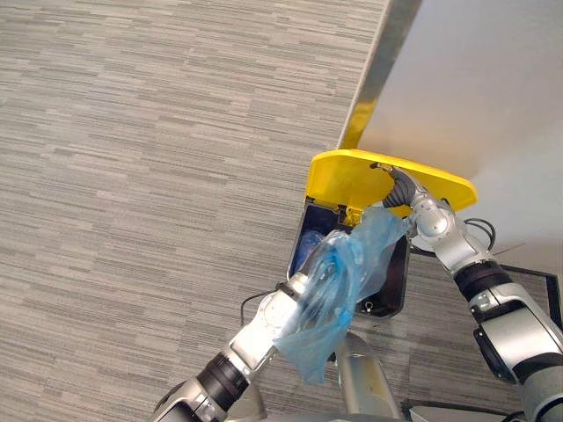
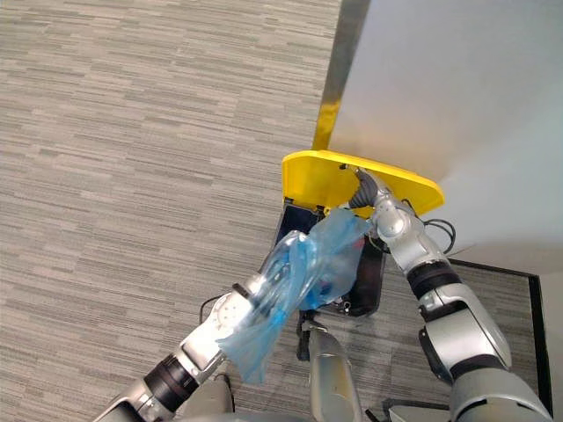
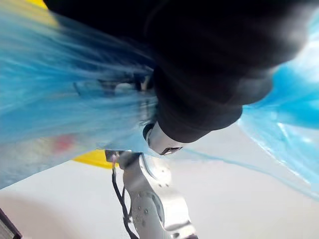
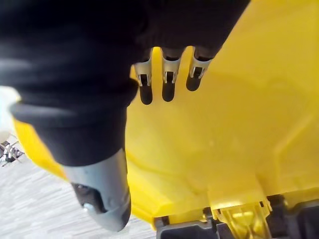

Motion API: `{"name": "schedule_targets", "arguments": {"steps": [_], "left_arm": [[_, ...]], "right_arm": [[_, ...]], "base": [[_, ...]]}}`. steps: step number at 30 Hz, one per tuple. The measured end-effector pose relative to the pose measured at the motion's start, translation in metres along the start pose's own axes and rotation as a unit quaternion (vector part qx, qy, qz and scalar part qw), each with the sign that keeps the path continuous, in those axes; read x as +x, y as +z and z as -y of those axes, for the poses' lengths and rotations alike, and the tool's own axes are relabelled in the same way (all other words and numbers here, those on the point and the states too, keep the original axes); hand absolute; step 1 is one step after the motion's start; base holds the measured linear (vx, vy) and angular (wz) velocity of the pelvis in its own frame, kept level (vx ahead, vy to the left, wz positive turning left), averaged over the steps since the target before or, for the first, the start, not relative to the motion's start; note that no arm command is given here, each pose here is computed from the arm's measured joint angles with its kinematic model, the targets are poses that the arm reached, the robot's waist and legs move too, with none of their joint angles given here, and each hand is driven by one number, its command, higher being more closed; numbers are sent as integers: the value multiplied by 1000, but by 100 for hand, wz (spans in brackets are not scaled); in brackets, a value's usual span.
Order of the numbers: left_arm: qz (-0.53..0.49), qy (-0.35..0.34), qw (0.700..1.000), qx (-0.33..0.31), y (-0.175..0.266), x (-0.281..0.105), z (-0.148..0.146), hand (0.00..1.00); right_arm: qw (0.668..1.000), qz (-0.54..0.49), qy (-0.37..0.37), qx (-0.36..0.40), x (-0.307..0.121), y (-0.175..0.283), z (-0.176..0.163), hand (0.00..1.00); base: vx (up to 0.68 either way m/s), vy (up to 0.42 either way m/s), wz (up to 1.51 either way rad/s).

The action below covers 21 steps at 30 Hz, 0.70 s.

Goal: Gather rubbish on tea table into small bin, then transfer packed bag to large trash can.

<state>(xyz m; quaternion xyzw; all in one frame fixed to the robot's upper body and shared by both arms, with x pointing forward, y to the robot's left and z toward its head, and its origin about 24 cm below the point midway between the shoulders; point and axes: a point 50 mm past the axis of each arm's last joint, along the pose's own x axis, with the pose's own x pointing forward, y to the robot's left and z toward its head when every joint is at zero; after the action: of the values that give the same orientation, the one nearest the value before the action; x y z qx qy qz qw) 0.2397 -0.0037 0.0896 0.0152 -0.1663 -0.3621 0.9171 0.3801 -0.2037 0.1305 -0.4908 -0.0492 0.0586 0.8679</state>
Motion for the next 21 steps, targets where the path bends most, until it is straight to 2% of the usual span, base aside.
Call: {"name": "schedule_targets", "arguments": {"steps": [4,11,15,21], "left_arm": [[8,-20,999,29,3,23,4,100],[-47,-16,992,113,-15,44,-15,100],[-84,-12,984,158,-25,53,-30,100],[-144,42,970,192,-38,55,-70,100]], "right_arm": [[1000,1,2,-27,-1,-2,4,0],[998,30,-8,-51,2,11,19,0],[997,45,-23,-58,5,21,31,0],[996,52,-26,-66,5,24,32,0]], "base": [[-11,6,-5],[-37,2,-6],[22,30,-9],[10,37,1]]}}
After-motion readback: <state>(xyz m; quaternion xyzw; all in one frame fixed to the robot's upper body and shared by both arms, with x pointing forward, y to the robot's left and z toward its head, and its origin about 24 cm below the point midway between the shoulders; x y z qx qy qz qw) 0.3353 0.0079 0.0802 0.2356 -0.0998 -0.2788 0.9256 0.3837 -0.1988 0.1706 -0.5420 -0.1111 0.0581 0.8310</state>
